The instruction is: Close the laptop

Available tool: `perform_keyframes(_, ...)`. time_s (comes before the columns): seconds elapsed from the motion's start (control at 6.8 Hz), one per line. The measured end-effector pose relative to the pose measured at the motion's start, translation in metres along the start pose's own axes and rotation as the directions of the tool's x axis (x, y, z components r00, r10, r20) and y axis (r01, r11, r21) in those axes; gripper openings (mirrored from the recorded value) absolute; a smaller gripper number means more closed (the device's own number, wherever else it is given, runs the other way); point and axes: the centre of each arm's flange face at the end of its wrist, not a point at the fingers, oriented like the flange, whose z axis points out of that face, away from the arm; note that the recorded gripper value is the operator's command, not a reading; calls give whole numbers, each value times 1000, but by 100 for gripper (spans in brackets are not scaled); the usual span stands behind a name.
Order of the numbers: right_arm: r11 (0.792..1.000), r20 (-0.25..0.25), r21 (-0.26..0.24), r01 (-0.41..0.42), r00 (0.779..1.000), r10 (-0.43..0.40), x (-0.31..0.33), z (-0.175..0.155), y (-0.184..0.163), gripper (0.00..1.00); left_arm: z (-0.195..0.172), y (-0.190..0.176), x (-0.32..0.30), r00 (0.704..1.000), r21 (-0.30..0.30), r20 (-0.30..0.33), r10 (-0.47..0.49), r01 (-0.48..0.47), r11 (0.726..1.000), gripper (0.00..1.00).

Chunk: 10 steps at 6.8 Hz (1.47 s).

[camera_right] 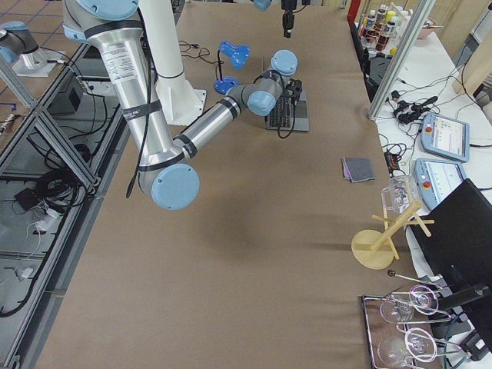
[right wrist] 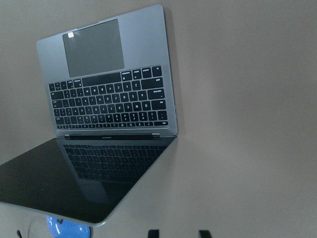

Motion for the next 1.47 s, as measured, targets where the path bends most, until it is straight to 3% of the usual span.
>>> perform_keyframes(0.29,998,1,-51,23,1000,-23,-1,19,30,0,23,30,1,1000,-61,3,21,-21,998,0)
perform_keyframes(0.74,993,-9,-113,46,999,-47,-7,50,54,0,87,87,19,998,-169,25,50,-45,985,0)
perform_keyframes(1.03,990,-32,-128,60,997,-64,-9,76,66,0,121,120,29,998,-181,53,31,-21,983,0)
perform_keyframes(1.47,988,-53,-132,77,995,-84,-14,100,77,0,140,145,38,998,-213,64,12,2,977,0)
